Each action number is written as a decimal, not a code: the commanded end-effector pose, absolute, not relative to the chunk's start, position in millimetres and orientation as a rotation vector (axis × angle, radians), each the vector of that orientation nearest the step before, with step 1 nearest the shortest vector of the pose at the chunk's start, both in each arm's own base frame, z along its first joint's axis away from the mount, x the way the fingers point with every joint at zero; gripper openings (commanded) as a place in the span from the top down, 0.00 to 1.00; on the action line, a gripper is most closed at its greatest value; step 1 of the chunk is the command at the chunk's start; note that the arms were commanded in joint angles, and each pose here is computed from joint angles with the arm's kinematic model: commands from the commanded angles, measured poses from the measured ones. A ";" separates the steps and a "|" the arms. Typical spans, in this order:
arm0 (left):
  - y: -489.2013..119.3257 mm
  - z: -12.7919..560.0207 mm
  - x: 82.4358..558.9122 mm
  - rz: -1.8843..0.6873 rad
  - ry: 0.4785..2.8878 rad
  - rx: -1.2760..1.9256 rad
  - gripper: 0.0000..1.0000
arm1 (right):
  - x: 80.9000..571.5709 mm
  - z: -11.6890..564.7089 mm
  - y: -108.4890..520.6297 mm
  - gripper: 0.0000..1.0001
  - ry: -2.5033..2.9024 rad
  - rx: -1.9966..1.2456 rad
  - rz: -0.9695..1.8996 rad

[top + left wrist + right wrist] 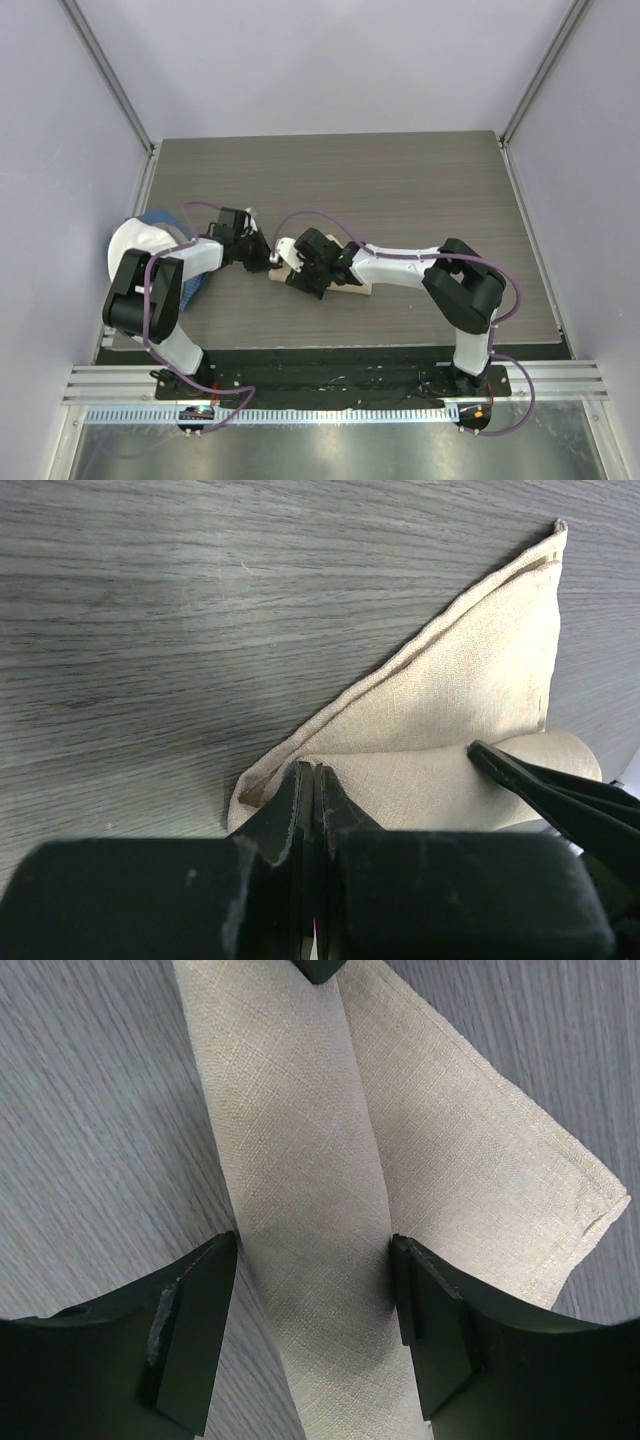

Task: Fold the napkin, place the utensils inside, and roll it up
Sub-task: Roll the napkin with the utensil

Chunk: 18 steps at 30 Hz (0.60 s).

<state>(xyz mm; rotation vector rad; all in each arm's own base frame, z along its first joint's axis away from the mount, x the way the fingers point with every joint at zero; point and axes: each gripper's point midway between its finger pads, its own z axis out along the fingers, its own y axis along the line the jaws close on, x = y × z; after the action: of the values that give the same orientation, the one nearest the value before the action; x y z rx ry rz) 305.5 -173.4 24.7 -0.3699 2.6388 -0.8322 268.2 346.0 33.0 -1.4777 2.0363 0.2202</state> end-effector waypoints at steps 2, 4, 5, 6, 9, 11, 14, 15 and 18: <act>-174.1 29.1 306.5 -0.830 2.644 -0.344 1.00 | 264.4 25.2 348.1 0.33 2.078 -1.471 0.320; -174.5 34.4 310.7 -0.826 2.625 -0.337 0.98 | 260.6 19.5 344.3 0.35 2.119 -1.472 0.349; -174.6 40.5 316.2 -0.824 2.606 -0.330 0.92 | 255.2 14.6 344.2 0.38 2.141 -1.482 0.387; -173.8 43.6 319.1 -0.814 2.597 -0.326 0.87 | 252.3 11.7 343.1 0.40 2.162 -1.478 0.404; -168.0 57.4 329.5 -0.760 2.560 -0.315 0.70 | 244.1 6.3 340.8 0.51 2.210 -1.474 0.497; -159.7 64.8 333.9 -0.699 2.534 -0.328 0.59 | 241.6 2.8 336.6 0.59 2.254 -1.445 0.556; -146.9 72.4 335.7 -0.624 2.490 -0.348 0.46 | 236.6 2.3 335.2 0.64 2.306 -1.403 0.701; -144.3 73.8 335.5 -0.612 2.478 -0.348 0.44 | 235.2 2.3 334.7 0.65 2.317 -1.397 0.733; -144.0 83.7 333.2 -0.641 2.411 -0.332 0.42 | 234.2 3.1 332.7 0.66 2.357 -1.352 0.865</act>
<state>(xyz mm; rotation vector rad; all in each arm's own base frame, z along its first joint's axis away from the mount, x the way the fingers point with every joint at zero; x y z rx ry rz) 328.6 -154.3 63.6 -0.3551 2.5193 -0.6771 269.9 342.4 24.8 -1.3609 2.1804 0.6210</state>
